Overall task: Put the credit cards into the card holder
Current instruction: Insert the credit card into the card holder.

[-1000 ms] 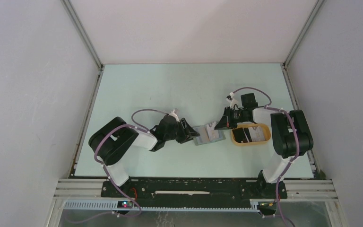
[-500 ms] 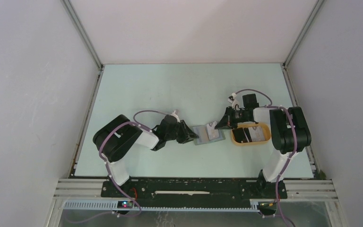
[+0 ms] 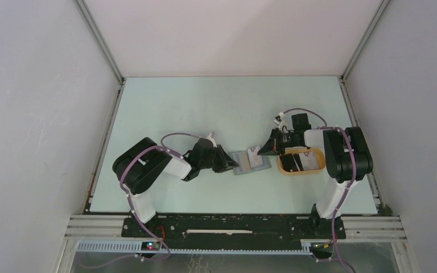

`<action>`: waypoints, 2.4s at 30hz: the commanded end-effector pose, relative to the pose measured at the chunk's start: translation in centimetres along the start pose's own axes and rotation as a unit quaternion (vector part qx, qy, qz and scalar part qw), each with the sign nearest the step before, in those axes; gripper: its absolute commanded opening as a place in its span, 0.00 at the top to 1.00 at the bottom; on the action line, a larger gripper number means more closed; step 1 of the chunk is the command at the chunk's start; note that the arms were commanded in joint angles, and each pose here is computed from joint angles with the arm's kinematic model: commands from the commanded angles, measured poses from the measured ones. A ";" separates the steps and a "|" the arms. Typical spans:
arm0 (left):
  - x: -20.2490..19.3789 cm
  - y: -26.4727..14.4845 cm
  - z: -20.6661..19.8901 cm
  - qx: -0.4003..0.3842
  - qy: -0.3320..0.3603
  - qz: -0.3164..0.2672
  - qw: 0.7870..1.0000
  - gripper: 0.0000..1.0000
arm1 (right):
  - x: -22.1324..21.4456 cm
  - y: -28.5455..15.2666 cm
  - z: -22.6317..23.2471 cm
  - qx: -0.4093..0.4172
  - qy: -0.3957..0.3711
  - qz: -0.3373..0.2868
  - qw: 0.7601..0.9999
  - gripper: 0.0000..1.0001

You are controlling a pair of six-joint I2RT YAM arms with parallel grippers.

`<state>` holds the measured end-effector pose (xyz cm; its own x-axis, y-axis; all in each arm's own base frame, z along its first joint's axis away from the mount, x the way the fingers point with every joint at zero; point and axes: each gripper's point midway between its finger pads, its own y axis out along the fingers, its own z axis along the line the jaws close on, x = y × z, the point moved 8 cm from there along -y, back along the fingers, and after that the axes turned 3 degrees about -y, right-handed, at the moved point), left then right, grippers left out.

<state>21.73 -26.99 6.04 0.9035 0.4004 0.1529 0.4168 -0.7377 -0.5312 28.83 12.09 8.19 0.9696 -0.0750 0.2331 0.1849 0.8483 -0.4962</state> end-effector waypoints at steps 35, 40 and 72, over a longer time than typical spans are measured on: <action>-0.1 -0.9 0.1 -0.122 -0.066 -0.018 0.990 0.89 | 0.0 1.8 2.4 -0.005 -0.032 0.013 0.999 1.00; 0.1 -1.1 0.4 -0.137 -0.079 -0.024 0.987 0.89 | -0.3 2.2 2.5 0.001 -0.027 0.022 0.999 1.00; -0.2 -1.1 2.1 -0.095 -0.100 -0.021 0.990 0.86 | -2.2 3.7 2.9 -0.058 -0.032 0.057 0.996 0.93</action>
<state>20.60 -25.23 4.67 0.8619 0.5071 -0.0070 0.4688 -0.8020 -0.3701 27.31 16.17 8.17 0.9758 0.0066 0.2183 0.1274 0.7946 -0.5936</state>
